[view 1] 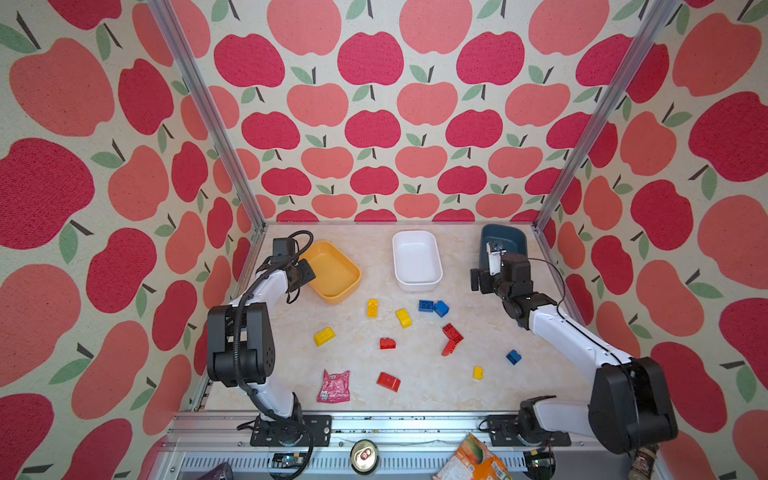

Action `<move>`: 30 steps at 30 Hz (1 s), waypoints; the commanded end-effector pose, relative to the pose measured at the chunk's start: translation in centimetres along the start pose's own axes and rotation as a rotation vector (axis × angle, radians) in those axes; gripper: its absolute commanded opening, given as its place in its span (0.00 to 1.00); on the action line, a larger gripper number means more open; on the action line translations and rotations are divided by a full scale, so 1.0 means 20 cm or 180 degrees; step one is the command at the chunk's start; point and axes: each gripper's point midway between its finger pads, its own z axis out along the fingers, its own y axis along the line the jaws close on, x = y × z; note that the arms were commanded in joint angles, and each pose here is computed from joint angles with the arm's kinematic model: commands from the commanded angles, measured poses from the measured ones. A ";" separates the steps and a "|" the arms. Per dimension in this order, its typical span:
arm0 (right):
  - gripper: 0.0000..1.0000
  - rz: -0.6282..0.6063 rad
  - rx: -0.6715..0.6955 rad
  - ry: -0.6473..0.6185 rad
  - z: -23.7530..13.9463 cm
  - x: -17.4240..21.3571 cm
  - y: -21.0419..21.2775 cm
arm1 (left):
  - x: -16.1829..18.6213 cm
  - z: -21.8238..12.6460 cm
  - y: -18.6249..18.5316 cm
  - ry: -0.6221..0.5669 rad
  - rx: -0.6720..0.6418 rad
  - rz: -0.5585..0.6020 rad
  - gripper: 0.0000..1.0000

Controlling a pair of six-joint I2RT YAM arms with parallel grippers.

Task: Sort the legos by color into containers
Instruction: 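Lower the left gripper onto the yellow bin while the right nears the teal bin, then drag the yellow bin toward the white bin with the left gripper, then open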

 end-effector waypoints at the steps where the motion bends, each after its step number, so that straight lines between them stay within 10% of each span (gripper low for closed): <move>1: 0.99 0.0148 -0.0269 0.0072 -0.03 -0.01 0.08 | -0.01 0.02 -0.01 0.0082 0.0040 -0.0104 0.47; 30: 0.99 0.0144 -0.0244 0.0097 -0.05 0.01 0.07 | 0.06 0.15 -0.04 0.0347 -0.0197 0.0109 0.11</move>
